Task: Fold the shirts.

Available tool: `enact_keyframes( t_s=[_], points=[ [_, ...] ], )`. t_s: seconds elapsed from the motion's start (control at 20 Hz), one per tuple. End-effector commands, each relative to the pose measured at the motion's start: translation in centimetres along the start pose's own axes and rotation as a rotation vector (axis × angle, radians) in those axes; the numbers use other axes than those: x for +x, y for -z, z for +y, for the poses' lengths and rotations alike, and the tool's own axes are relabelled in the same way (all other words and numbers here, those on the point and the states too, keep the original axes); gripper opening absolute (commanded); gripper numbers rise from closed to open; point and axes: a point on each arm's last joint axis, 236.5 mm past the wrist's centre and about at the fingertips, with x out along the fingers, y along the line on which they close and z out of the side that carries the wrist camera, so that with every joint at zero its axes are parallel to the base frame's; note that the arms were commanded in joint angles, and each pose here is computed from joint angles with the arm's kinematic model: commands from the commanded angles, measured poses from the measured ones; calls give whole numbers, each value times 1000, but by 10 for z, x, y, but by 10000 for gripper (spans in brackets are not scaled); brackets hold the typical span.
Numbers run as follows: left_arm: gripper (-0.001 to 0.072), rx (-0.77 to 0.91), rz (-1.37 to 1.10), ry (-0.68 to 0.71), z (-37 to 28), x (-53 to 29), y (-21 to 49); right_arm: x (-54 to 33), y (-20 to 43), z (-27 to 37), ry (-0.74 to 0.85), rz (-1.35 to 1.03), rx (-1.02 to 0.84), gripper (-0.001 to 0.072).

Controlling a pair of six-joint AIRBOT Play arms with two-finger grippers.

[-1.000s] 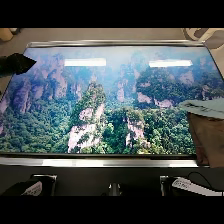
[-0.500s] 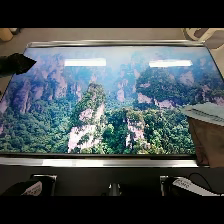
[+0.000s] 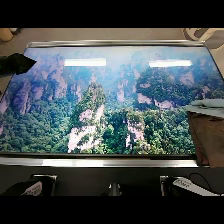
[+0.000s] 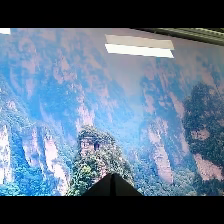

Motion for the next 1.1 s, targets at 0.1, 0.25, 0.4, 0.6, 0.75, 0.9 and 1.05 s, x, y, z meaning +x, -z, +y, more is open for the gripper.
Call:
enact_keyframes(
  t_s=[0.1,0.25,0.4,0.6,0.75,0.9,1.05],
  points=[
    [24,1,-1,-1,0,0,0,-38,115,-77,340,490,-23,17],
    [24,0,0,-1,0,0,0,-29,157,-78,336,598,3,17],
    [24,0,-1,0,0,0,0,8,204,-78,277,669,6,18],
    [24,1,-1,0,0,0,0,33,220,-96,327,631,-26,95],
    [24,-10,-5,18,-4,0,-1,31,170,-108,377,470,-137,708],
    [23,16,-51,76,-30,-11,-19,-19,65,-112,513,165,-243,714],
    [21,208,-84,-138,-19,-13,-45,-69,-56,-45,571,-213,-470,711]
  ],
)
